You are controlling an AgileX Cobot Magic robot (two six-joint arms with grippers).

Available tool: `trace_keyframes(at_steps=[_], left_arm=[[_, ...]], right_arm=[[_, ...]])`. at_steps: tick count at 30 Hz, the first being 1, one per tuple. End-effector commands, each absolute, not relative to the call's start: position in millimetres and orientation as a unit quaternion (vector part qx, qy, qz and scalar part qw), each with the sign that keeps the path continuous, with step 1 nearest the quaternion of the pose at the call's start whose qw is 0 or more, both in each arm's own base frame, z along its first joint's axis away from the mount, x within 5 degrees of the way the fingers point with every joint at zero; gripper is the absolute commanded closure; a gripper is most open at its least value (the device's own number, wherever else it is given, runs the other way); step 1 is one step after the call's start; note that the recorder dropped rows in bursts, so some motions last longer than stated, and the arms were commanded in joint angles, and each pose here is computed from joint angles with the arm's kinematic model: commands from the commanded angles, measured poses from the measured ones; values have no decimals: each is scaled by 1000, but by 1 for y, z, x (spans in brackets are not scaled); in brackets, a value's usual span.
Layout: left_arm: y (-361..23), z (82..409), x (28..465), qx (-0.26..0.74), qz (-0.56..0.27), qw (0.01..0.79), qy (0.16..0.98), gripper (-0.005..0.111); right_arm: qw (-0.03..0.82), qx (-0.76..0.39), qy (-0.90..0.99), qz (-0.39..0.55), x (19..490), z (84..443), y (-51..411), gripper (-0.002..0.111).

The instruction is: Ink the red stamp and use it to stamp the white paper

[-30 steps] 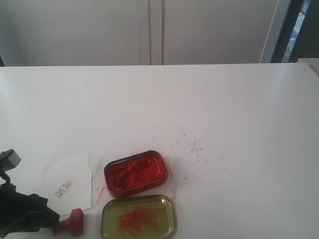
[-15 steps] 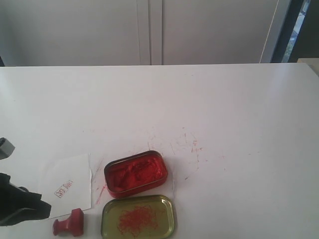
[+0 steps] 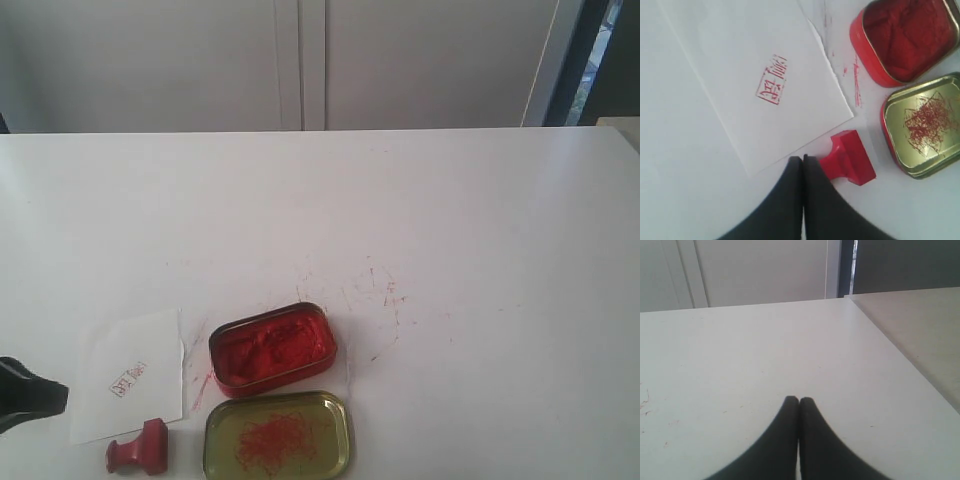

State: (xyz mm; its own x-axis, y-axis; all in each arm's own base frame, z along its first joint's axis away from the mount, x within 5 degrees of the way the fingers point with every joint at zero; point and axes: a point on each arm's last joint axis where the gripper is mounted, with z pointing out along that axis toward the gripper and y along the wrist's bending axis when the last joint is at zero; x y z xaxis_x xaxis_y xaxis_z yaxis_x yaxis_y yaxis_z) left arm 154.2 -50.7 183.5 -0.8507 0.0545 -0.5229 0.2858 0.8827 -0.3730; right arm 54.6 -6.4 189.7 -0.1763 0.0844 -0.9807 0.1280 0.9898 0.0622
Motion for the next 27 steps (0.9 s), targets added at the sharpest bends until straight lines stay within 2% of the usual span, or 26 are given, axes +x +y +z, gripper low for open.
trace_keyframes(at_steps=[1, 7, 14, 27], left_arm=[[-48, 197, 147, 95, -212, 299, 925, 107], [-42, 216, 135, 101, -182, 368, 906, 107], [-35, 219, 119, 90, -151, 443, 879, 107], [-36, 215, 116, 92, -154, 436, 882, 107]], right_arm=[[643, 70, 762, -18, 55, 190, -7, 108], [643, 70, 763, -18, 55, 189, -7, 108], [643, 70, 763, -18, 55, 189, -7, 108], [643, 70, 762, -18, 55, 190, -7, 108]])
